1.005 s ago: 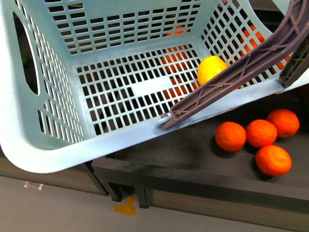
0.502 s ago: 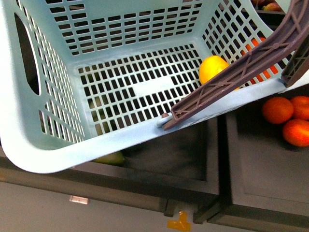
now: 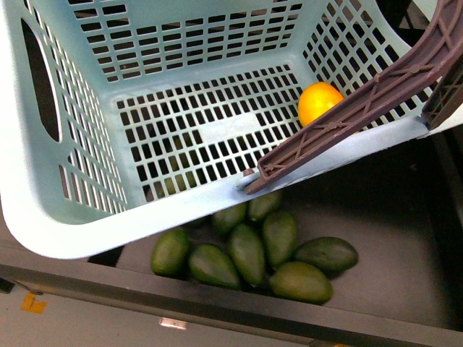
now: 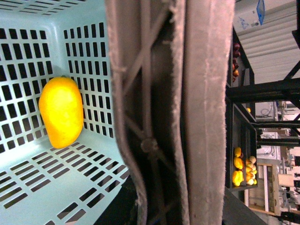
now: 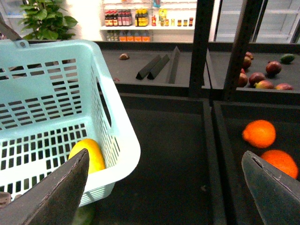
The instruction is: Pick mango and avocado into basket
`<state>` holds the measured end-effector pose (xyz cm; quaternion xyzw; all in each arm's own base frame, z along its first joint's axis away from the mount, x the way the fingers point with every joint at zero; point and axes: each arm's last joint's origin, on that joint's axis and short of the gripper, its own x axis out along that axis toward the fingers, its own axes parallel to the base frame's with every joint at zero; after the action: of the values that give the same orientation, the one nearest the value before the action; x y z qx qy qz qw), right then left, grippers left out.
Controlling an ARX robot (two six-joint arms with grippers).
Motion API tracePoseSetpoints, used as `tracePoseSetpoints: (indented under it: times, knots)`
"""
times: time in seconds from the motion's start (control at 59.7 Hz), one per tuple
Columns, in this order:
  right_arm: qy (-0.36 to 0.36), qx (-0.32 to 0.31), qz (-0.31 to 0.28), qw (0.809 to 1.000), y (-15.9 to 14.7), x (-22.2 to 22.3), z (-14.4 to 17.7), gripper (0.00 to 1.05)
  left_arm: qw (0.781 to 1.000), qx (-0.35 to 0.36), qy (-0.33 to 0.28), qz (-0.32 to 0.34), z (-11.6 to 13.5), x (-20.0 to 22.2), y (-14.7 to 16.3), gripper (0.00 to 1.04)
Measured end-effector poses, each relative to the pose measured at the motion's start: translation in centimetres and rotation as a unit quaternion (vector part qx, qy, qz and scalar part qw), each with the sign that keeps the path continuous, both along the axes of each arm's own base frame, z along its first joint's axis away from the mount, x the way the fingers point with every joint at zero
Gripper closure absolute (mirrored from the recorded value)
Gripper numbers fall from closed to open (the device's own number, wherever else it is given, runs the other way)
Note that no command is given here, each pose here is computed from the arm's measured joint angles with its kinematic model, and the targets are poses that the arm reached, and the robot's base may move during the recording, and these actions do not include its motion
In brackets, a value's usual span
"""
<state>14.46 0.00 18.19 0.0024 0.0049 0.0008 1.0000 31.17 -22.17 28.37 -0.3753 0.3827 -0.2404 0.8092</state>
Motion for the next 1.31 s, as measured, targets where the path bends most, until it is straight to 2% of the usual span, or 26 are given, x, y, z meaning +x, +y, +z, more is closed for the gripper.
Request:
tracePoseSetpoints:
  times: [0.553, 0.77, 0.82, 0.854, 0.871, 0.904, 0.954, 1.021, 1.155, 1.306]
  knots:
    - [0.0, 0.0, -0.001, 1.0, 0.0, 0.0, 0.0, 0.09, 1.0, -0.001, 0.0, -0.002, 0.0, 0.0, 0.0, 0.89]
    - [0.002, 0.0, 0.001, 1.0, 0.0, 0.0, 0.0, 0.09, 1.0, 0.011, -0.009, 0.019, 0.0, 0.4, 0.6, 0.89]
    - [0.086, 0.043, -0.079, 0.992, 0.1, 0.7, 0.1, 0.09, 1.0, 0.011, -0.01, 0.016, 0.0, 0.4, 0.5, 0.89]
    - [0.141, 0.067, -0.142, 0.977, -0.2, 1.2, 0.4, 0.09, 1.0, 0.01, -0.009, 0.014, 0.0, 0.4, 0.5, 0.89]
    - [0.171, 0.079, -0.187, 0.964, -0.5, 1.4, 0.7, 0.09, 1.0, 0.01, -0.009, 0.014, 0.0, 0.4, 0.5, 0.89]
    - [0.21, 0.095, -0.241, 0.943, -1.0, 1.7, 0.8, 0.09, 1.0, 0.006, -0.005, 0.009, 0.0, 0.3, 0.4, 0.89]
    - [0.254, 0.111, -0.282, 0.919, -1.7, 1.7, 0.6, 0.09, 1.0, 0.002, -0.002, 0.002, 0.0, 0.1, 0.2, 0.89]
    - [0.282, 0.137, -0.307, 0.899, -3.1, 1.9, 0.1, 0.09, 1.0, 0.001, 0.0, -0.002, -0.1, 0.0, 0.1, 0.89]
    - [0.263, 0.159, -0.317, 0.897, -7.6, 4.7, 0.1, 0.09, 1.0, -0.003, 0.003, -0.008, -0.1, -0.2, -0.2, 0.89]
    - [0.27, 0.105, -0.298, 0.91, -11.6, 8.0, -1.1, 0.09, 1.0, -0.003, 0.003, -0.005, -0.1, -0.1, -0.1, 0.89]
